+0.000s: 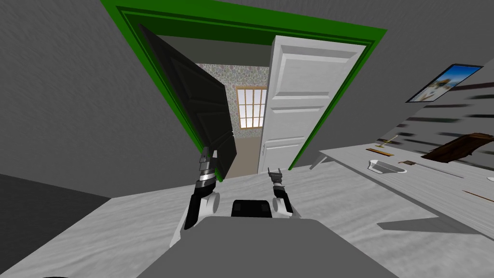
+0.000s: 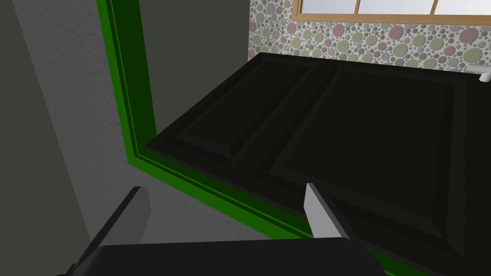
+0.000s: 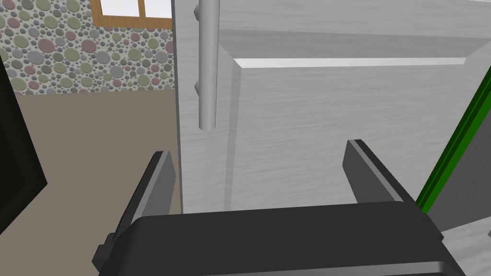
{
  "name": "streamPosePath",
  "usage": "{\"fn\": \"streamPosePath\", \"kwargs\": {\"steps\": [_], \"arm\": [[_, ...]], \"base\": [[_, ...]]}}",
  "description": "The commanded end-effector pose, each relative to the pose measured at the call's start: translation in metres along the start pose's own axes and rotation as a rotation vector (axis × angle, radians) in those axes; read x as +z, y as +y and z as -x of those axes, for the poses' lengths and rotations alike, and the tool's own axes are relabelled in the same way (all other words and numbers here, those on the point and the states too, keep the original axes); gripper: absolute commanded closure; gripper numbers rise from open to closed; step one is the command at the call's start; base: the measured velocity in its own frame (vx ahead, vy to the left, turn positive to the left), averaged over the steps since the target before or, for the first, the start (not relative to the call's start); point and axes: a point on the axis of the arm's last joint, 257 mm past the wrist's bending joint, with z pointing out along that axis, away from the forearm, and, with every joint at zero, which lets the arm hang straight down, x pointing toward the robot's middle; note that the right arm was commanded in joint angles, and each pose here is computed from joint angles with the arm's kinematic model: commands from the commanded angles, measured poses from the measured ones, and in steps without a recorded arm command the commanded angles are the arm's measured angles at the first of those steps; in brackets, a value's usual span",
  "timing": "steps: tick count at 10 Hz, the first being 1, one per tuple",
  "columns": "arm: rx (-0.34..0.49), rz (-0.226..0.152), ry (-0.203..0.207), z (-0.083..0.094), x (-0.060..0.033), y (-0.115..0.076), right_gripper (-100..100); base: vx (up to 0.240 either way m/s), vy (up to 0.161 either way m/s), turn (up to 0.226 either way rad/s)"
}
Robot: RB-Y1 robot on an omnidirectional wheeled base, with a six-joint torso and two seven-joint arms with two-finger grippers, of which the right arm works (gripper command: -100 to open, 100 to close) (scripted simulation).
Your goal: Push the door open
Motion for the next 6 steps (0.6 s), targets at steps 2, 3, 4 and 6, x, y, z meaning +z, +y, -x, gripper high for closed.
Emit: {"fn": "streamPosePath", "kwargs": {"steps": [2, 3, 4, 6], "arm": [[0.000, 0.000, 0.000, 0.0001, 0.0000, 0.0001, -100], [0.000, 0.000, 0.000, 0.0001, 0.0000, 0.0001, -100], [0.000, 0.000, 0.000, 0.0001, 0.0000, 0.0001, -100], [0.019, -0.023, -0.009, 0.0031, -0.0031, -0.0089, -100]], "base": [[-0.001, 0.001, 0.005], [0.004, -0.004, -0.012], [0.011, -0.010, -0.035], [0.057, -0.015, -0.049]]}}
